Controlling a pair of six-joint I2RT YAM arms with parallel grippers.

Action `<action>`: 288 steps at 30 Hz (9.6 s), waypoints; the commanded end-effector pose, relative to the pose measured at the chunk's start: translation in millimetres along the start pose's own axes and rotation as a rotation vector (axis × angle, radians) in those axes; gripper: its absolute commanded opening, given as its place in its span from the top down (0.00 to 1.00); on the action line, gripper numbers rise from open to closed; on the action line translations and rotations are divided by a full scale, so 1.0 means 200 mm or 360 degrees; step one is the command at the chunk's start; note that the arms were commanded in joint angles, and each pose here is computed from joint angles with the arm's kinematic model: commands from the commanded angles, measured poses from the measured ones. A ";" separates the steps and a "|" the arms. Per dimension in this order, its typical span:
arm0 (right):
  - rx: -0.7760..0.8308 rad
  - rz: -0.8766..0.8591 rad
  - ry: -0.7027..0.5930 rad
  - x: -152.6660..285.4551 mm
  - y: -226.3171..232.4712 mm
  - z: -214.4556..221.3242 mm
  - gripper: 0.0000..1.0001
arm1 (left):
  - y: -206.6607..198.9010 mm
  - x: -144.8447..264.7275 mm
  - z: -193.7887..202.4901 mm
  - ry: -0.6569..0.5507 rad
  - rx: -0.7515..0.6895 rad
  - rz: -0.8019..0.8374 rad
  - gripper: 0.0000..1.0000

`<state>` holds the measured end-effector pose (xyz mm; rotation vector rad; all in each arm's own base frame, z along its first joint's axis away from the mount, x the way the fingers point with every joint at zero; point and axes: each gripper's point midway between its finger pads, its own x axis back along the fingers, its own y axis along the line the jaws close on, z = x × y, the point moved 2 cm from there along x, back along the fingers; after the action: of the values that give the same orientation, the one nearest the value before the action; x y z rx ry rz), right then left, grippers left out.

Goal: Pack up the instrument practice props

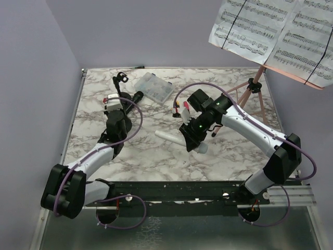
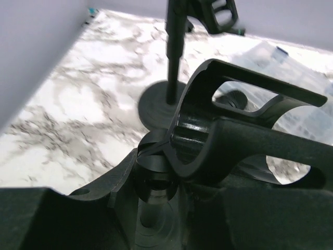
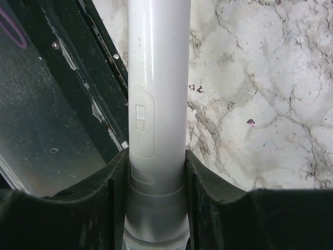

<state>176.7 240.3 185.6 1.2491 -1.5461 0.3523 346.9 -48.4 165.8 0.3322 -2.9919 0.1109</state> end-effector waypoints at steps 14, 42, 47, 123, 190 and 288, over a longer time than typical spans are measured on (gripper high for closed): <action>0.0088 0.0051 -0.0083 -0.02 -0.04 -0.07 1.00 | 0.35 -0.41 -0.50 -0.0282 0.0075 -0.0291 1.00; 0.0149 0.0097 -0.0121 0.01 -0.08 -0.18 1.00 | 0.56 -0.72 -0.19 -0.0274 0.0054 -0.0363 0.49; 0.0152 0.0093 -0.0119 0.00 -0.09 -0.21 1.00 | 0.54 -0.69 -0.20 -0.0156 -0.0008 -0.0319 0.40; 0.0188 -0.0004 -0.0184 -0.03 -0.07 -0.28 1.00 | -0.89 0.83 0.10 0.0038 -0.1492 0.2345 0.47; -0.0308 0.1479 -0.1032 0.38 -0.59 -0.30 0.03 | 0.02 -0.47 0.53 0.1040 -0.1345 0.0309 0.83; -0.0467 0.2912 -0.2120 1.29 -0.91 0.02 0.13 | -0.16 0.37 0.03 0.0473 -0.0386 0.0500 0.01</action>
<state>357.0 56.1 306.1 -0.5729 -3.3143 0.3425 278.8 -98.3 174.6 -0.2000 -2.6912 -0.1470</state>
